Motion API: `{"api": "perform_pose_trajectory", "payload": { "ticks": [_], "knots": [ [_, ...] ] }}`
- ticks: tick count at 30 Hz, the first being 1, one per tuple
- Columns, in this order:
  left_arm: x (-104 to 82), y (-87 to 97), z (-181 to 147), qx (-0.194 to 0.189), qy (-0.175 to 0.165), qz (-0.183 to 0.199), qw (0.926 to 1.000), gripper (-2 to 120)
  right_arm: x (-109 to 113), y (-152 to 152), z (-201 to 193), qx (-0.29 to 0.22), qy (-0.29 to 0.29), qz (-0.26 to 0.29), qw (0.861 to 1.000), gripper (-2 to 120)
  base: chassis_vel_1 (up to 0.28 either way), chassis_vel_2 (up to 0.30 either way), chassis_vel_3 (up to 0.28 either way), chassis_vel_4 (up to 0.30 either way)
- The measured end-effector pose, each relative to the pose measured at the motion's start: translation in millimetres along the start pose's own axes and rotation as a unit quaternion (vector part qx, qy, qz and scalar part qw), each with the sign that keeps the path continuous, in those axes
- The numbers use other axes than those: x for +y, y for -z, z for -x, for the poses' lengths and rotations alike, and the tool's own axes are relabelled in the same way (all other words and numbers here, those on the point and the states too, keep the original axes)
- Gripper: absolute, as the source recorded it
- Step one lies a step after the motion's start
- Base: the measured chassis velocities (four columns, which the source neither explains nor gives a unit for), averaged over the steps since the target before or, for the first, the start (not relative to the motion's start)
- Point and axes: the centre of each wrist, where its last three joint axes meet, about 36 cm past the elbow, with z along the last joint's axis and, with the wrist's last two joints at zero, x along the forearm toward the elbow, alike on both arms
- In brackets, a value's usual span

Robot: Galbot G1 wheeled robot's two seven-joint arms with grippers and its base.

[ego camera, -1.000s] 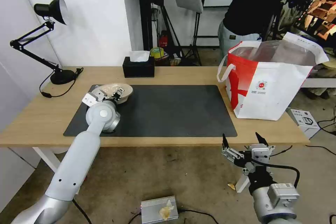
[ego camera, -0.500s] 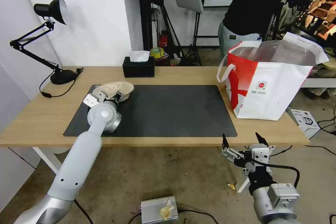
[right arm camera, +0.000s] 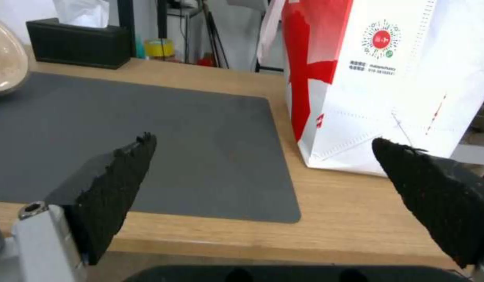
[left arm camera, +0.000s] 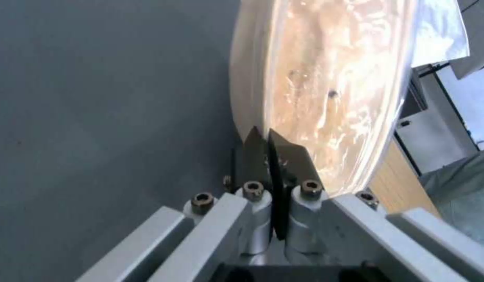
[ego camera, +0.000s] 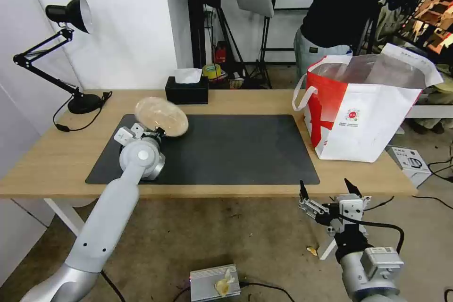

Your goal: Pick up the trash from the table and place it into the takeout bag.

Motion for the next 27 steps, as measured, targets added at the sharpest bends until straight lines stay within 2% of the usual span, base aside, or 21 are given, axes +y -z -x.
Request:
{"api": "perform_pose_trajectory", "payload": {
  "ticks": [13, 18, 21, 24, 27],
  "knots": [
    [0.8, 1.7, -12, -0.007, -0.011, 0.007, 0.9999, 0, 0, 0, 0, 0.0, 0.0, 0.0, 1.0, 100, 0.0, 0.0, 0.0, 0.0],
    [-4.2, 3.3, -22, -0.012, -0.026, 0.009, 0.9996, 0, 0, 0, 0, 0.0, 0.0, 0.0, 1.0, 100, 0.0, 0.0, 0.0, 0.0],
    [-11.3, 6.4, -35, -0.017, -0.046, 0.014, 0.9987, 0, 0, 0, 0, 0.0, 0.0, 0.0, 1.0, 100, 0.0, 0.0, 0.0, 0.0],
    [-12.5, 7.1, -37, -0.018, -0.049, 0.014, 0.9985, 0, 0, 0, 0, 0.0, 0.0, 0.0, 1.0, 100, 0.0, 0.0, 0.0, 0.0],
    [-22.8, 13.6, -50, -0.027, -0.075, 0.02, 0.9966, 0, 0, 0, 0, 0.0, 0.0, 0.0, 1.0, 100, 0.0, 0.0, 0.0, 0.0]
  ]
}}
